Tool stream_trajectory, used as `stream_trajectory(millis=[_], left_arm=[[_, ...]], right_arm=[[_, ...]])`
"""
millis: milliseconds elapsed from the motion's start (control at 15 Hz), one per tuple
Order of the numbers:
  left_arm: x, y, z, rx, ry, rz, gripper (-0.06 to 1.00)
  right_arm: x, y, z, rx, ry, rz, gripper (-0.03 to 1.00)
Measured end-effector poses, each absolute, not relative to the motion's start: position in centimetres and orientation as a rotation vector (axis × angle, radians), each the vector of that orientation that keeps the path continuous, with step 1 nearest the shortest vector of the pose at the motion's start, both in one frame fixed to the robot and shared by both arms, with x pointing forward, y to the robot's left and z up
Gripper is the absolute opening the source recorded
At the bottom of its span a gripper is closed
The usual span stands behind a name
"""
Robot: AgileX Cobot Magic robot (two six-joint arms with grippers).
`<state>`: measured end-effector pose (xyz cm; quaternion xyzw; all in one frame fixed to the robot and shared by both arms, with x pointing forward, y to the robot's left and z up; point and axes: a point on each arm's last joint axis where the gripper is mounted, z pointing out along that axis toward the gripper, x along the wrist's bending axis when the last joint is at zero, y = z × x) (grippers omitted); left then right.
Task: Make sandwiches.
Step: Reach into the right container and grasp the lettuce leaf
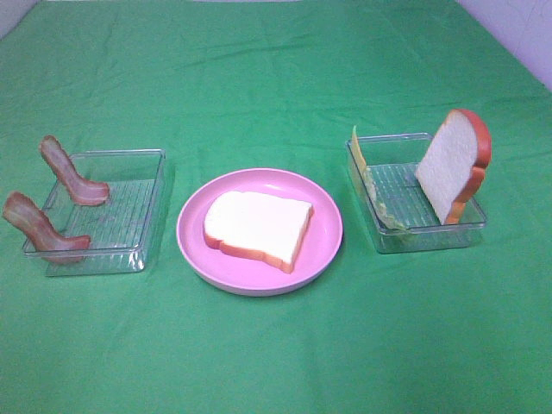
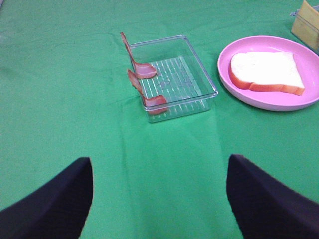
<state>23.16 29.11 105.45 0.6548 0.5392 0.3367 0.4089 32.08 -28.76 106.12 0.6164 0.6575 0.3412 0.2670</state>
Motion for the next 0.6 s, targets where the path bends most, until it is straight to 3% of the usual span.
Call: stream_trajectory(millis=[600], left_arm=[[23.2,29.1,105.4,1.651,1.357,0.848,0.71]], right_arm=[[47.4,-27.4,106.5,1.971,2.157,0.719,0.72]])
